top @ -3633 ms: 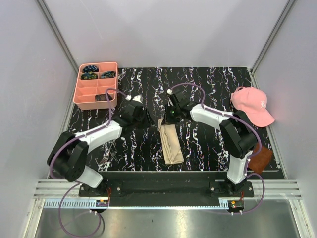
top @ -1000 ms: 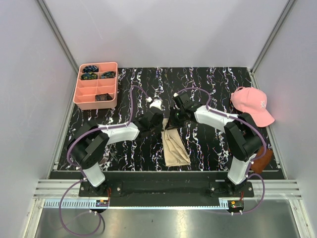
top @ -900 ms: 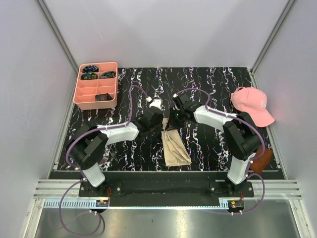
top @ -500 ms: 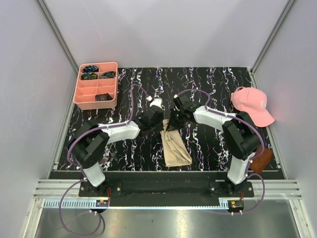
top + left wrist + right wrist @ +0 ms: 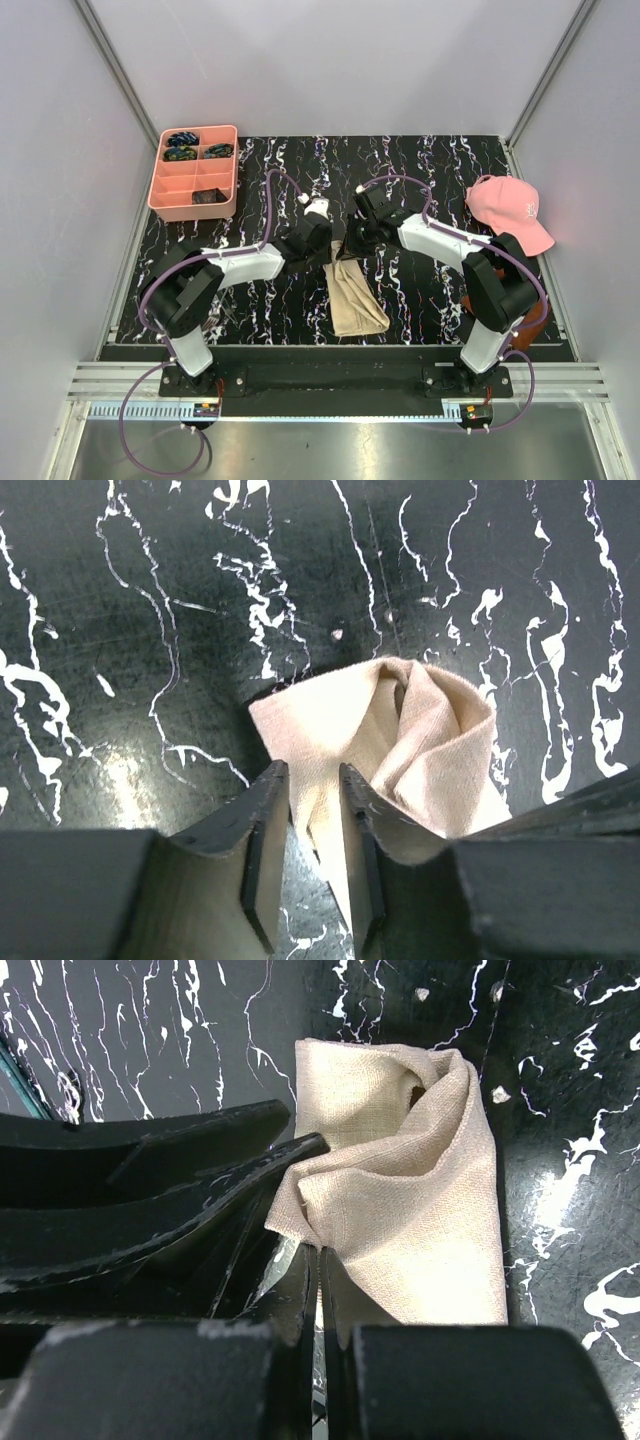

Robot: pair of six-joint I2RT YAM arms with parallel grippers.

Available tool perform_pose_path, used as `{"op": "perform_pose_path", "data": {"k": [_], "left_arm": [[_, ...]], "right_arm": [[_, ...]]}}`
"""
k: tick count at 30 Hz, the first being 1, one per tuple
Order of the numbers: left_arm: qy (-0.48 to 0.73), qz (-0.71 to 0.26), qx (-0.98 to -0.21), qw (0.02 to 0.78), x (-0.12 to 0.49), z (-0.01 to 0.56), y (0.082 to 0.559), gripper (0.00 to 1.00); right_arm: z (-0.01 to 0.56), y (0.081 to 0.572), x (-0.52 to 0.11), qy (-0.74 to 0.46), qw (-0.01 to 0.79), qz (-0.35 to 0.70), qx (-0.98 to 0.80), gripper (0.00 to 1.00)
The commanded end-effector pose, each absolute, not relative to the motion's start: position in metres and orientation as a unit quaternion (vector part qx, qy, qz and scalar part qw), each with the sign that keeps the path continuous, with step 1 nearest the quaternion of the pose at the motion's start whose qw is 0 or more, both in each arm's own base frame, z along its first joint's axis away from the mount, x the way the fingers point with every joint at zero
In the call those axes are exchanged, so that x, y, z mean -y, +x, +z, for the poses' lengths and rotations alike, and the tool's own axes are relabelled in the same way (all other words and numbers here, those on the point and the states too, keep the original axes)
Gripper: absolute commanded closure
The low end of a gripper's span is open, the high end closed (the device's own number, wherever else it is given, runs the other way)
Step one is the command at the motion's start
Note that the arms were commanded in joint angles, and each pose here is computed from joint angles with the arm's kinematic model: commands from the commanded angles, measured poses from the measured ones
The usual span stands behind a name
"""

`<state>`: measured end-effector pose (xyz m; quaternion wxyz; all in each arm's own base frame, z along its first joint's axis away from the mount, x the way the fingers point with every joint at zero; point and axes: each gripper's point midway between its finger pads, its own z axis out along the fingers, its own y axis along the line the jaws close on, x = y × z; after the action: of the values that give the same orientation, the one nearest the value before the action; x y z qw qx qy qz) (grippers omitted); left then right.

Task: Fold the napkin into a case and place the utensils inside
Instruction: Stuff the top corner of the smaller-rectangle-folded napkin into the folded napkin.

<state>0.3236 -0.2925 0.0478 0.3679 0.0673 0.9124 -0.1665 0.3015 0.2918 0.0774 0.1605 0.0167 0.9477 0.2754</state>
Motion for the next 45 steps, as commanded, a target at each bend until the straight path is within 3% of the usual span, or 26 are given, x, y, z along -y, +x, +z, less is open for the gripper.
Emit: {"op": "perform_pose_path", "data": {"k": [1, 7, 13, 28, 45], "left_arm": [[0.066, -0.175, -0.899, 0.395, 0.305, 0.061, 0.340, 0.69], [0.064, -0.163, -0.902, 0.395, 0.304, 0.054, 0.345, 0.68], [0.057, -0.165, -0.895, 0.411, 0.303, 0.069, 0.348, 0.81], [0.056, -0.206, -0.884, 0.417, 0.305, 0.084, 0.336, 0.98], [0.052, -0.238, -0.881, 0.405, 0.308, 0.075, 0.323, 1.00]], "right_arm": [[0.091, 0.309, -0.294, 0.022, 0.177, 0.286, -0.942, 1.00], [0.089, 0.309, -0.296, 0.022, 0.172, 0.287, -0.942, 1.00], [0.081, 0.307, -0.296, 0.021, 0.160, 0.285, -0.945, 1.00], [0.065, 0.315, -0.307, 0.015, 0.135, 0.282, -0.950, 1.00], [0.066, 0.352, -0.323, 0.127, 0.140, 0.299, -0.935, 1.00]]}}
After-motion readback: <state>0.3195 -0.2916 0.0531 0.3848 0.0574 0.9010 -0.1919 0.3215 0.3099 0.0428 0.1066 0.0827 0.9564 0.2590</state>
